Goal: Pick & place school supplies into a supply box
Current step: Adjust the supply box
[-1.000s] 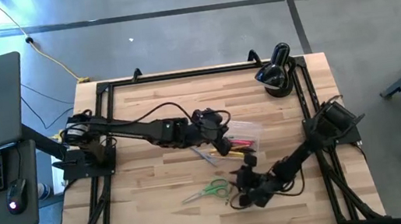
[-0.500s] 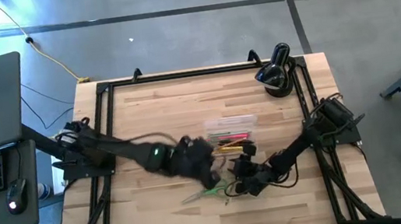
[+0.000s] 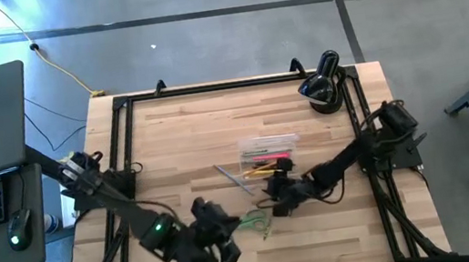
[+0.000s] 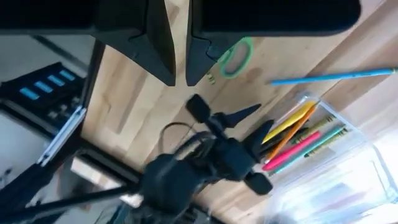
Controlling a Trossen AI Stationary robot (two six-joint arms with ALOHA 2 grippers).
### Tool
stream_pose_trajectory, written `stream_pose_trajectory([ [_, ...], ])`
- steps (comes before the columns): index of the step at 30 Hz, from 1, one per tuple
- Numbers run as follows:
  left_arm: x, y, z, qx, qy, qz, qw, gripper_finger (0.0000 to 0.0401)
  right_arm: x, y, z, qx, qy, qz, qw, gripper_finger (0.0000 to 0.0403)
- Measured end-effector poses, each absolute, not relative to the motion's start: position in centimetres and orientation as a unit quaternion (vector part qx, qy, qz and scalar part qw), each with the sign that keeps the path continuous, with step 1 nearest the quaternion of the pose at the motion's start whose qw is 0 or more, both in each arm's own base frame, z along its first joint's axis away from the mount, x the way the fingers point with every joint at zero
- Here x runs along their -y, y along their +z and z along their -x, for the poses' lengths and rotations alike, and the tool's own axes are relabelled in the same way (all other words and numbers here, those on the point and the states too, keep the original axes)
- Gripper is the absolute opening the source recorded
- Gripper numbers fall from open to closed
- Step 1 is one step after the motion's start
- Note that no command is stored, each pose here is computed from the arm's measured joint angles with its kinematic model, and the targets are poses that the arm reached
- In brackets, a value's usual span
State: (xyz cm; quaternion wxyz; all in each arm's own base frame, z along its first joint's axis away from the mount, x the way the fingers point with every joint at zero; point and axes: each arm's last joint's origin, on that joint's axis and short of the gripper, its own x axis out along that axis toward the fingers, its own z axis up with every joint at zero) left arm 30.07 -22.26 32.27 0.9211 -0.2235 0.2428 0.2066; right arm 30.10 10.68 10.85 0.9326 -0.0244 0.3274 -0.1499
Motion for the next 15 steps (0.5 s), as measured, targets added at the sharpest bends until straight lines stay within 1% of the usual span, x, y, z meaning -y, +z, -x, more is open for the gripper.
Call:
stream_pose_trajectory([
  [5, 24.0, 32.5, -28.6, -0.206, 0.211, 0.227, 0.928, 0.0067, -9.1, 10.9, -30.8, -0.333, -0.146, 0.016, 0.931, 0.0140],
  [8, 24.7, 32.5, -28.0, -0.196, 0.208, 0.224, 0.932, 0.0067, -9.1, 11.4, -31.3, -0.310, -0.129, 0.007, 0.942, 0.0140],
  [12, 25.1, 32.5, -27.6, -0.189, 0.208, 0.226, 0.933, 0.0067, -9.0, 11.7, -31.4, -0.297, -0.140, 0.052, 0.943, 0.0140],
  [15, 25.1, 32.5, -27.6, -0.188, 0.209, 0.232, 0.931, 0.0067, -8.4, 11.9, -31.5, -0.299, -0.144, 0.049, 0.942, 0.0140],
])
